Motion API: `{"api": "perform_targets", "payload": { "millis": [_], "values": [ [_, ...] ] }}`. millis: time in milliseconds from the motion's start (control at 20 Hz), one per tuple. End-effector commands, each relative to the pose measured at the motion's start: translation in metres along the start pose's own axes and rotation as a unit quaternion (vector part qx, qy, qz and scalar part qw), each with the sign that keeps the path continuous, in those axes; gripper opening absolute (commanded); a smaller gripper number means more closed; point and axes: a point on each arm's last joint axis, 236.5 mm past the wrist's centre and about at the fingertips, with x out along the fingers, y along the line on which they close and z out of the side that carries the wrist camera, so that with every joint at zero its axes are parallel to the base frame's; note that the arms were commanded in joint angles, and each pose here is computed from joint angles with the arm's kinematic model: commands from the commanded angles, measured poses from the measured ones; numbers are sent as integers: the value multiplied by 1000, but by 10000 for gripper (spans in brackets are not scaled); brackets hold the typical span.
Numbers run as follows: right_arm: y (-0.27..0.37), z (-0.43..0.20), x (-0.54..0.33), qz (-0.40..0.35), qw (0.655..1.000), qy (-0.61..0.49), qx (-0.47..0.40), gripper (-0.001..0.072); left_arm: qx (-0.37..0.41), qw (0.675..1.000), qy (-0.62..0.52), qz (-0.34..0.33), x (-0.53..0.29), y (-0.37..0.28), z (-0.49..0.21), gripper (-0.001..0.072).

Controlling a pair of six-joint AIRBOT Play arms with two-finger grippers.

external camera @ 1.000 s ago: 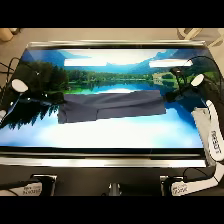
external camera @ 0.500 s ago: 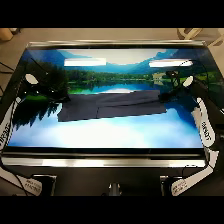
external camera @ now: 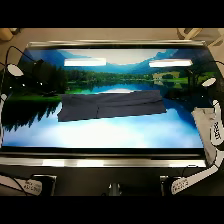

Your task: Fold the shirts.

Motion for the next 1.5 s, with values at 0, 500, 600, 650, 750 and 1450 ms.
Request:
{"api": "perform_targets", "payload": {
  "millis": [0,500,600,650,750,1450],
  "values": [
    [6,-10,24,50,998,12,48,691,24,1000,-12,-4,-13,-23,1,581],
    [63,-11,57,91,995,30,21,26,90,995,-30,-23,11,-90,3,580],
    [80,0,30,103,994,12,-25,24,106,993,-46,-28,27,-111,7,309],
    [91,7,12,105,993,3,-44,22,112,992,-50,-38,39,-124,6,124],
    [118,17,-26,112,991,-16,-76,22,108,990,-41,-82,71,-163,-4,37],
    [321,5,-186,146,972,-108,-150,24,-73,964,-38,-252,220,-316,-56,22]
  ]
}}
